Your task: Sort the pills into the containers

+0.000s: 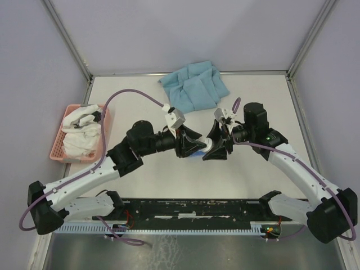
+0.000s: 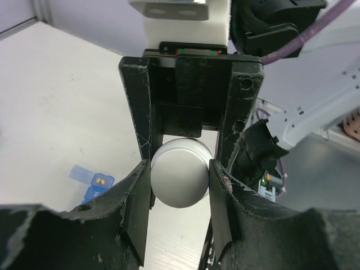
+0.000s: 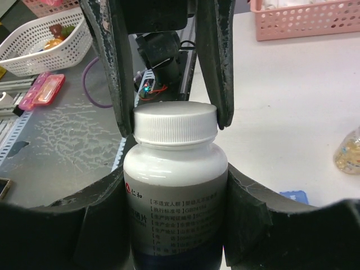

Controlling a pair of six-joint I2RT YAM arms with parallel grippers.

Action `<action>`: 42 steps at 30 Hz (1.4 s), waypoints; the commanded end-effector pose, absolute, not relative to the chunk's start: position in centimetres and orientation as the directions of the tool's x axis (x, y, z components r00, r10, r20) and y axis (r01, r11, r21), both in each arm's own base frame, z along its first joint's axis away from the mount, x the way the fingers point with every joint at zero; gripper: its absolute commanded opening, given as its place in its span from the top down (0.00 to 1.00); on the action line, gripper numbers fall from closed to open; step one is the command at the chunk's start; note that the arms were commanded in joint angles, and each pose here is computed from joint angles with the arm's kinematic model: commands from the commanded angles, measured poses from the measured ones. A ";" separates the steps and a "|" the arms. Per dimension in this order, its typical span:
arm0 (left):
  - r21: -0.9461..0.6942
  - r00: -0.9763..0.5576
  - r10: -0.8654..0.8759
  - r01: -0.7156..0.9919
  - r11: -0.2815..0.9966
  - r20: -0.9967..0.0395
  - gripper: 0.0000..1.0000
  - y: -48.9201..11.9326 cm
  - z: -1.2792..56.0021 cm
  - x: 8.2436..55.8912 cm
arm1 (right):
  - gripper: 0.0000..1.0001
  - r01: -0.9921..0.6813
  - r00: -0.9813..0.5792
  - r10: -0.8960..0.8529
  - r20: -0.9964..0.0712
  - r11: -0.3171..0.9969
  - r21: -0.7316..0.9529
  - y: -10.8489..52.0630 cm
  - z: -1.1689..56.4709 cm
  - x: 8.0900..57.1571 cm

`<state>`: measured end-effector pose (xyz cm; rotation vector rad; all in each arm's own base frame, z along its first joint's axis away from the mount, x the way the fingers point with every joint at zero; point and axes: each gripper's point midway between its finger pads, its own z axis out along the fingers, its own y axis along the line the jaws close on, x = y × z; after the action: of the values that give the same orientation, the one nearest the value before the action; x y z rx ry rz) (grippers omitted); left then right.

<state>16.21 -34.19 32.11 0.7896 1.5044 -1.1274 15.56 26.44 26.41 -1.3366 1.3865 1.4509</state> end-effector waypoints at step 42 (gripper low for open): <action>-0.815 -0.580 -0.600 0.217 0.537 -0.550 0.09 -33.8 32.1 19.9 | 0.99 -0.977 0.184 -0.325 -0.928 0.045 -0.209 24.0 25.1 19.8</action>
<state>18.71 -34.31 29.32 -0.1851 1.9633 -1.1391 19.74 23.77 23.63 -1.4574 1.3885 0.8645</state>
